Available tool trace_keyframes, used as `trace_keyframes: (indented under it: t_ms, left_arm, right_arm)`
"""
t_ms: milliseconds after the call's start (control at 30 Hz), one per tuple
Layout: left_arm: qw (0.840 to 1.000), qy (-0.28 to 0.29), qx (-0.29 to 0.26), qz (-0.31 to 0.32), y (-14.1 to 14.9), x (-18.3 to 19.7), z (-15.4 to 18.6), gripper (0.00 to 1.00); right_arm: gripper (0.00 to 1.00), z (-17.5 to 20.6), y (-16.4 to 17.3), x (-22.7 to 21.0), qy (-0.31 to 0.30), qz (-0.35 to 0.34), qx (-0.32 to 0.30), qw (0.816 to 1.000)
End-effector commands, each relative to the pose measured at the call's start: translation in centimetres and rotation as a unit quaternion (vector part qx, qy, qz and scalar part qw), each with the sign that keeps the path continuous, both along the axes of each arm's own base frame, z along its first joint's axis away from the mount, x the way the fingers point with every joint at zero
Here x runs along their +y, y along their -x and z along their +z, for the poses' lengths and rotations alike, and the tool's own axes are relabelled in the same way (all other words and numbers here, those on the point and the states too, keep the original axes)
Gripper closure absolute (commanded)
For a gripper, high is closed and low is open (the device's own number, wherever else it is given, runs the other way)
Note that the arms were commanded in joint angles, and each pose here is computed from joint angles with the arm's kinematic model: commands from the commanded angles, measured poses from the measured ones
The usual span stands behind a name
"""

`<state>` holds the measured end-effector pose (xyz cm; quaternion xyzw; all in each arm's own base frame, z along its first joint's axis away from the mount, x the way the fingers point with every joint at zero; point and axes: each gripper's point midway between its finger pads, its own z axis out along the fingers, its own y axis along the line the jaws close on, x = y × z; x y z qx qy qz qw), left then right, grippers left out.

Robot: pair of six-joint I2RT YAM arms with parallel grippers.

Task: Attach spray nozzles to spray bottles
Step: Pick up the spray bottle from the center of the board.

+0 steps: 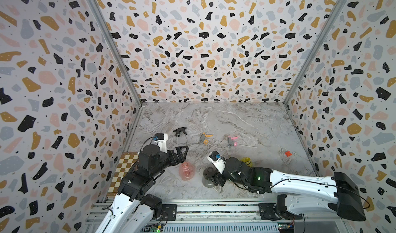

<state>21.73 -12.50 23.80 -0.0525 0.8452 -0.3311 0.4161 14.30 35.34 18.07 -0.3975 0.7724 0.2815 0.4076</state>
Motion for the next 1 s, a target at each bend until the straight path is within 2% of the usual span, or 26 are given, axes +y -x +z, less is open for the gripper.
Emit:
trace_keyframes:
  t_ms: [0, 200, 367, 567, 800, 967]
  left_arm:
    - [1.000, 0.000, -0.016, -0.012, 0.1, -0.3, 0.4, 0.01]
    - [1.000, 0.000, -0.014, -0.015, 0.2, -0.4, 0.2, 0.01]
    - [1.000, -0.002, -0.017, -0.015, 0.2, -0.3, 0.3, 0.01]
    - [1.000, 0.000, -0.021, -0.018, 0.1, -0.5, 0.6, 0.01]
    - [0.999, 0.013, -0.024, -0.037, -0.2, -1.4, 1.1, 0.01]
    - [0.996, 0.033, -0.037, -0.077, -0.1, -2.9, 2.2, 0.01]
  right_arm:
    - [0.37, 0.0, -0.2, 0.3, -0.007, -0.010, -0.001, 1.000]
    - [0.49, -1.6, -0.3, 0.7, 0.011, -0.016, 0.000, 1.000]
    - [0.50, -2.6, -0.3, 0.7, 0.023, -0.019, 0.005, 1.000]
    - [0.61, -2.7, -0.3, 0.5, 0.022, -0.023, 0.004, 0.999]
    - [0.82, -2.0, -0.3, 0.4, 0.012, -0.023, 0.002, 1.000]
    - [1.00, 1.1, -0.8, -0.8, -0.029, -0.023, 0.004, 0.999]
